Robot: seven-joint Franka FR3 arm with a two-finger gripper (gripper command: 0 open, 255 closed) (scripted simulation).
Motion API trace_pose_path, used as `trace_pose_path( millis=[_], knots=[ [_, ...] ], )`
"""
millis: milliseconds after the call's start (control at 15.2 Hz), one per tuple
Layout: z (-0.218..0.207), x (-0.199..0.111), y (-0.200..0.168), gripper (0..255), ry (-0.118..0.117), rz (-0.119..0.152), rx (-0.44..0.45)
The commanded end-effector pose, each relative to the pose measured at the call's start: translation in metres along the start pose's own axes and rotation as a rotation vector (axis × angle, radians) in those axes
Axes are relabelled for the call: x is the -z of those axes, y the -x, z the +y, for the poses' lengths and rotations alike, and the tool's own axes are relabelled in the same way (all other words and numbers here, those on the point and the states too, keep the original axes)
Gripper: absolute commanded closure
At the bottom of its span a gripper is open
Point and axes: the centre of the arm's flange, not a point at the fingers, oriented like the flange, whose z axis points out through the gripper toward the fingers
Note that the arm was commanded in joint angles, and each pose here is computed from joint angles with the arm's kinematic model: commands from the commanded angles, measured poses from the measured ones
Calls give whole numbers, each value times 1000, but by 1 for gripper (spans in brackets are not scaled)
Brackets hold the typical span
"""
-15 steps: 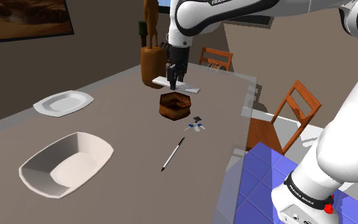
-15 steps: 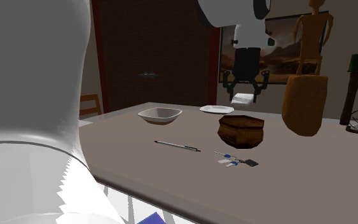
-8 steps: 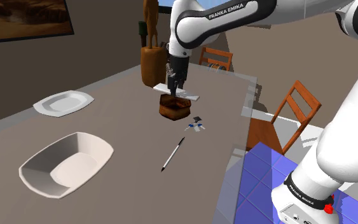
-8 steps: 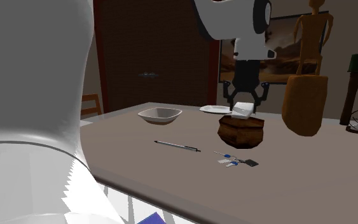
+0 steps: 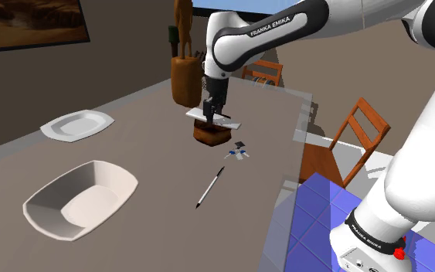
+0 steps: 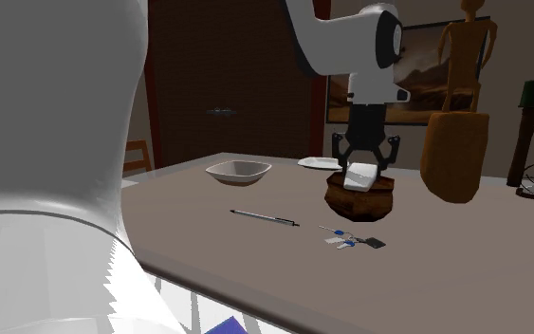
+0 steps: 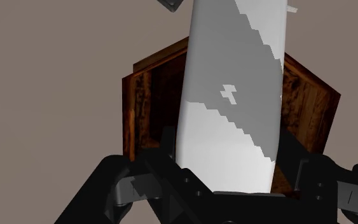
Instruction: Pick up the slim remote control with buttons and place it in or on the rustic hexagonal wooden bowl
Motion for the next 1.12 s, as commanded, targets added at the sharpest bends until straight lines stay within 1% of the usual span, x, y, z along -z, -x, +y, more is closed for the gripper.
trace_pose_path(
  millis=[0,264,330,660,924,1056],
  knots=[
    [0,-1,0,255,0,0,0],
    [0,-1,0,255,0,0,0],
    [0,-1,0,0,0,0,0],
    [0,-1,0,0,0,0,0],
    [0,49,0,0,0,0,0],
    [0,49,0,0,0,0,0]
  ],
)
